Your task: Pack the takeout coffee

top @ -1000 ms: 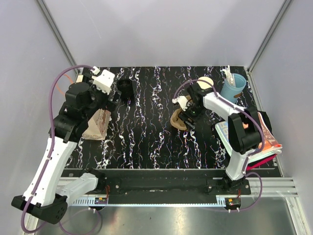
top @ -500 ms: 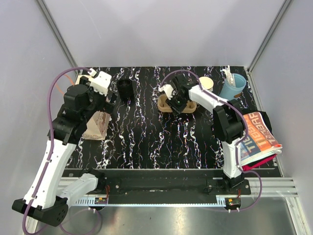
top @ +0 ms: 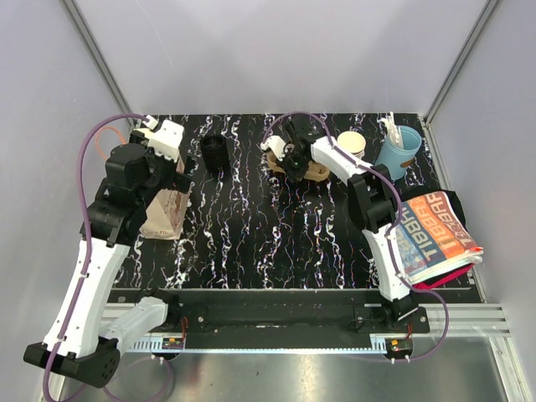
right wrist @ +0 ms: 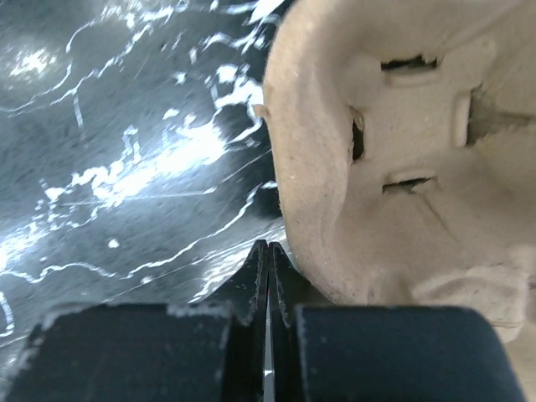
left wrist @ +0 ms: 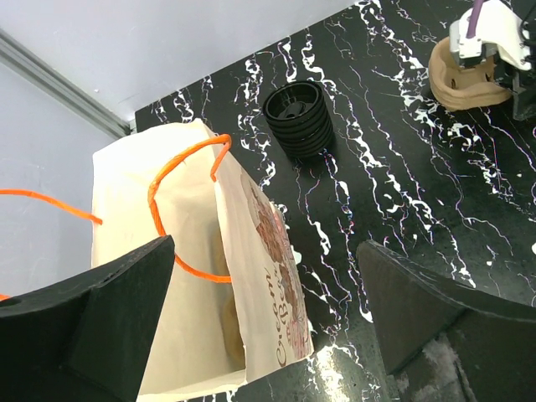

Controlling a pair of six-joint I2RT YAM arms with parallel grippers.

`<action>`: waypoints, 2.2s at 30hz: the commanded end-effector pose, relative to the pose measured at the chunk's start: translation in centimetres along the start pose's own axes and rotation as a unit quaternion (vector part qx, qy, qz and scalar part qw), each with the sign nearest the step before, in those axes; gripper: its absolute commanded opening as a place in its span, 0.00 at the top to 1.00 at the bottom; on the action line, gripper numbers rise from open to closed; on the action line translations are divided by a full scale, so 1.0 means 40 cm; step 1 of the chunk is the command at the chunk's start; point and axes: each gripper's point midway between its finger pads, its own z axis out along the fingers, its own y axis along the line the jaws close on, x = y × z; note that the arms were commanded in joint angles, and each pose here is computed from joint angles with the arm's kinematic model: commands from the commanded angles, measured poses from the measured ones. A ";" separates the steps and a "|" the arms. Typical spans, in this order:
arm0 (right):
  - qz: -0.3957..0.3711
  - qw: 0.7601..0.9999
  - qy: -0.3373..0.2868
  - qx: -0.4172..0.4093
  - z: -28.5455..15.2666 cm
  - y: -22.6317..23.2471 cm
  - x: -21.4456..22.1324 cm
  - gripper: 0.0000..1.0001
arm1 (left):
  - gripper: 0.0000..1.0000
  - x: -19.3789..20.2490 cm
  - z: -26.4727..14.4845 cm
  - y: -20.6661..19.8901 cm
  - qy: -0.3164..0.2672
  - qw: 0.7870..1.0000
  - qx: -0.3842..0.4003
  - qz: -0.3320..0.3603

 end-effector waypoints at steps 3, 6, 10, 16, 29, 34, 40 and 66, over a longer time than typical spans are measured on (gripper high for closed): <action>-0.050 0.998 -0.019 0.028 -0.023 -0.060 -0.072 1.00 | 0.01 -0.025 -0.002 0.025 -0.022 0.999 -0.023 -0.014; -0.048 0.998 -0.022 0.033 -0.041 -0.072 -0.092 0.07 | 0.01 -0.019 -0.003 0.025 -0.020 0.999 -0.024 -0.014; -0.051 0.998 -0.034 0.021 -0.077 -0.049 -0.101 0.01 | 0.01 -0.014 -0.003 0.025 -0.018 0.999 -0.025 -0.011; -0.054 0.997 -0.043 0.016 -0.117 -0.028 -0.103 0.00 | 0.01 -0.019 0.003 0.018 -0.020 1.000 -0.016 -0.014; 0.080 0.965 -0.127 0.213 -0.486 -0.141 -0.158 0.02 | 0.01 -0.017 -0.003 0.000 -0.020 1.000 0.005 -0.013; 0.164 0.944 -0.131 0.254 -0.573 -0.255 -0.074 0.11 | 0.01 -0.013 -0.013 -0.008 -0.018 1.000 0.014 -0.009; 0.220 0.933 -0.113 0.259 -0.547 -0.325 0.005 0.19 | 0.01 -0.010 -0.017 -0.016 -0.022 0.999 0.022 -0.013; 0.263 0.942 -0.088 0.188 -0.442 -0.321 0.080 0.58 | 0.01 -0.004 -0.014 -0.025 -0.018 0.999 0.028 -0.018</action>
